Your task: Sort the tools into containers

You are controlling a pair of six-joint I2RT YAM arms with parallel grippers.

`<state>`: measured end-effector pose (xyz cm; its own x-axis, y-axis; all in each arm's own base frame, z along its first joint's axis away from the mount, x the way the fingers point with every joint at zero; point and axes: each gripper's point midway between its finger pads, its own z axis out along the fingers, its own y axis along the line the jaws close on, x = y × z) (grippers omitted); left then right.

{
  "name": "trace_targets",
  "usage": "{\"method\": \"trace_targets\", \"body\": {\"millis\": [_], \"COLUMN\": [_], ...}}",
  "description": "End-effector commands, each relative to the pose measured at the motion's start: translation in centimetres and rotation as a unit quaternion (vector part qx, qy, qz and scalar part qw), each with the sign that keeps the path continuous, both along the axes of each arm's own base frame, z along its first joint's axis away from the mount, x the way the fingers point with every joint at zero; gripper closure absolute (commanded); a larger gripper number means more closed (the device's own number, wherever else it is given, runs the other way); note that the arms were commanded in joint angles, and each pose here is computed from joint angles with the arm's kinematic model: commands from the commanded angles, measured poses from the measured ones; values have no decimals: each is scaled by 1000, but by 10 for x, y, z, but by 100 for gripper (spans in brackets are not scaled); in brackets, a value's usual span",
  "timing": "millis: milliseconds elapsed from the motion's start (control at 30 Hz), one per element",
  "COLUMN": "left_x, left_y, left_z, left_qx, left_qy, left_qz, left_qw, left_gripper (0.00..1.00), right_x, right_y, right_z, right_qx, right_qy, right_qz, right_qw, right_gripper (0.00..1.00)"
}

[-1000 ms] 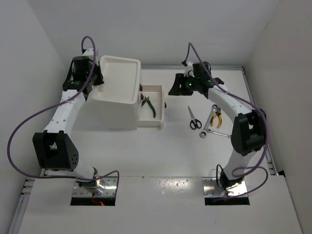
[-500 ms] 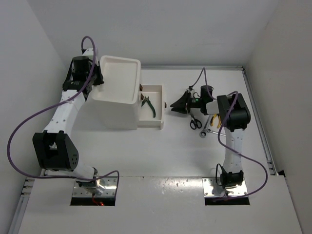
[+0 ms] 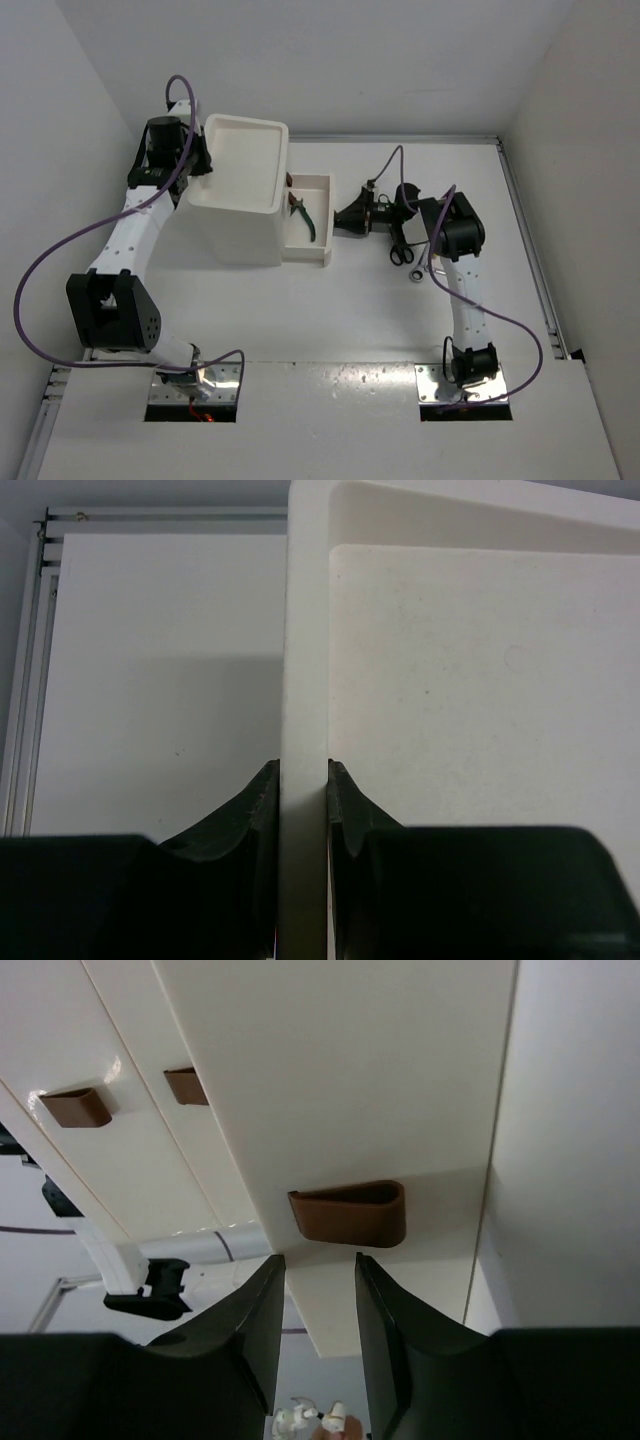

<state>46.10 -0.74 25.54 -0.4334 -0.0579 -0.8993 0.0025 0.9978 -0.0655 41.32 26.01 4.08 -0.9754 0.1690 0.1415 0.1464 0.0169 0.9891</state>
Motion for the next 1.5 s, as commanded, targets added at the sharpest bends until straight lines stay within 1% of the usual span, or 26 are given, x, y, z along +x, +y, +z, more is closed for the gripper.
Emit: {"method": "trace_targets", "body": {"millis": [0, 67, 167, 200, 400, 433, 500, 567, 600, 667, 833, 867, 900, 1100, 1233, 1300, 1467], "left_x": [-29, -30, -30, -31, -36, -36, -36, -36, -36, -36, -34, -33, -33, -34, -33, -35, -35], "left_y": [-7, -10, -10, -14, -18, -18, -18, -19, -19, -19, -19, -19, -19, -21, -21, -21, -21], "left_z": [-89, -92, -90, -86, -90, -90, -90, -90, -90, -94, -92, -96, -96, -96, -100, -103, -103], "left_qx": [-38, -45, -45, -44, -44, -44, -44, -46, -46, -46, -46, -46, -46, -49, -49, -49, -49], "left_qy": [135, 136, 131, 127, 132, 132, 132, 132, 132, 136, 132, 136, 136, 136, 141, 146, 146], "left_qz": [-1, -4, -4, -9, -13, -13, -13, -17, -17, -17, -17, -17, -17, -21, -21, -20, -20], "left_qw": [990, 990, 990, 991, 990, 990, 990, 990, 990, 989, 990, 989, 989, 989, 989, 988, 988], "left_gripper": [100, 100, 100, 100, 100, 100, 100, 100, 100, 100, 100, 100, 100, 100, 100, 100, 100], "right_x": [4, 3, -3, -5, -7, -10, -8, -5, -2, -1, 3, 2, 1, -2, -6, -9, -11], "right_y": [20, 31, 47, 55, 72, 78, 78, 78, 79, 83, 91, 95, 101, 115, 126, 129, 138], "right_z": [31, 35, 26, 31, 10, 9, 7, 5, -2, -7, -11, -13, -6, -10, -17, -29, -30], "right_qx": [30, 35, 37, 41, 46, 47, 51, 53, 52, 55, 69, 72, 78, 80, 79, 72, 76], "right_qy": [-70, -69, -53, -65, -36, -40, -36, -39, -28, -11, 24, 30, 21, 44, 51, 67, 72], "right_qz": [20, 33, 45, 54, 56, 62, 53, 46, 40, 30, 10, 5, 13, 5, 6, 4, 9], "right_qw": [997, 996, 997, 996, 997, 996, 997, 997, 997, 998, 997, 997, 997, 996, 996, 995, 994], "right_gripper": [65, 65, 65, 65, 65, 65, 65, 68, 68, 74, 76, 77, 77, 79, 79, 79, 79]}}
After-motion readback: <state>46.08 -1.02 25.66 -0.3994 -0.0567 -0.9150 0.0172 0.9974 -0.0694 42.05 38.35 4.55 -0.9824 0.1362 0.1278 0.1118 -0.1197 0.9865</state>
